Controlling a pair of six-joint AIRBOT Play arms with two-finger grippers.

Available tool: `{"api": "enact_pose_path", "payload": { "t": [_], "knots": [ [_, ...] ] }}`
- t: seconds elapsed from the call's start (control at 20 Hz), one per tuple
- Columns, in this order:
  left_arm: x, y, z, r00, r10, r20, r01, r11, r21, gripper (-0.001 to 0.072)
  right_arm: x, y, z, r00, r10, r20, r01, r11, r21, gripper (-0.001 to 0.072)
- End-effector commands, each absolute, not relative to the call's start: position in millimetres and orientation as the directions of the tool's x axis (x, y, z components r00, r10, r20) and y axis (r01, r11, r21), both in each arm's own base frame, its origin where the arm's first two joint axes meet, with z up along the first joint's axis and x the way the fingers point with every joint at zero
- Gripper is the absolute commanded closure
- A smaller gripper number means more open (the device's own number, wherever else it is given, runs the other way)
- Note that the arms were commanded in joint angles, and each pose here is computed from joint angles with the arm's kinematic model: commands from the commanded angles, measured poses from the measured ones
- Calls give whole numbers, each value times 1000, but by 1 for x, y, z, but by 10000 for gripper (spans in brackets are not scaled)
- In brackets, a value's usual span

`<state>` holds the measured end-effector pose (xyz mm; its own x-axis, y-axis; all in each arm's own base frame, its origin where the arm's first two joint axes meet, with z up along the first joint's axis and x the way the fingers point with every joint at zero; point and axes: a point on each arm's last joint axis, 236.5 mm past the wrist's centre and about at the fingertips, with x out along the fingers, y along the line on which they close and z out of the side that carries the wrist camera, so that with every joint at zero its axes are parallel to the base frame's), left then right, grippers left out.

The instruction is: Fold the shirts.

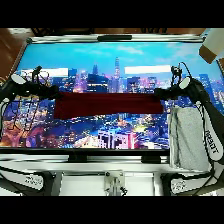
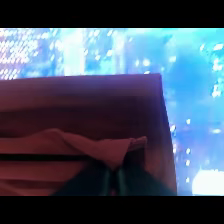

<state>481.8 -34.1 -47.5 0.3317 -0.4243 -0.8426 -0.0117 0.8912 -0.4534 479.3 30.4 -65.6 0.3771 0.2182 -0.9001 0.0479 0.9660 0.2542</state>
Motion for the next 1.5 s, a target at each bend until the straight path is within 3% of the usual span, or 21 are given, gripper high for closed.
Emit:
{"api": "enact_pose_path", "payload": {
  "t": [0.0,0.05,0.1,0.15,0.35,0.8,0.85,0.95,1.0,1.05,1.15,1.25,1.4,1.45],
  "knots": [
    [489,-44,-63,293,-448,-845,-11,882,-472,180,475,31,-75,336,214,-917,37,970,240,179],
    [484,-46,-63,273,-458,-846,-7,879,-477,68,468,33,-74,311,220,-925,5,972,233,164],
    [477,-48,-62,245,-470,-848,-5,874,-486,69,463,31,-72,295,218,-930,-3,974,228,158],
    [467,-51,-61,208,-485,-849,-2,868,-496,69,461,28,-69,292,219,-931,5,973,230,28],
    [436,-63,-54,82,-529,-845,15,848,-530,70,472,4,-74,333,233,-914,147,944,295,29],
    [445,-81,-25,153,-531,-833,80,847,-525,71,457,53,-116,207,396,-895,178,884,433,40],
    [447,-88,-21,164,-549,-820,84,836,-542,70,448,59,-117,169,412,-895,151,887,437,97],
    [452,-108,-11,182,-596,-782,94,802,-589,71,434,68,-113,111,445,-889,98,885,455,489],
    [455,-118,-7,194,-614,-765,100,788,-608,72,432,71,-107,106,456,-884,93,880,465,588],
    [458,-129,-3,205,-631,-749,109,775,-623,104,432,73,-96,118,465,-877,76,877,475,639],
    [462,-157,3,216,-657,-722,140,753,-643,395,431,81,-59,153,495,-855,-23,867,498,641],
    [455,-195,1,190,-673,-715,193,740,-645,588,426,86,-15,206,504,-839,-91,863,496,640],
    [425,-257,-18,75,-686,-724,269,713,-648,622,415,91,57,319,509,-800,-134,859,493,640],
    [415,-274,-25,42,-685,-727,289,705,-648,676,405,96,83,343,525,-779,-135,848,513,640]
  ]
}}
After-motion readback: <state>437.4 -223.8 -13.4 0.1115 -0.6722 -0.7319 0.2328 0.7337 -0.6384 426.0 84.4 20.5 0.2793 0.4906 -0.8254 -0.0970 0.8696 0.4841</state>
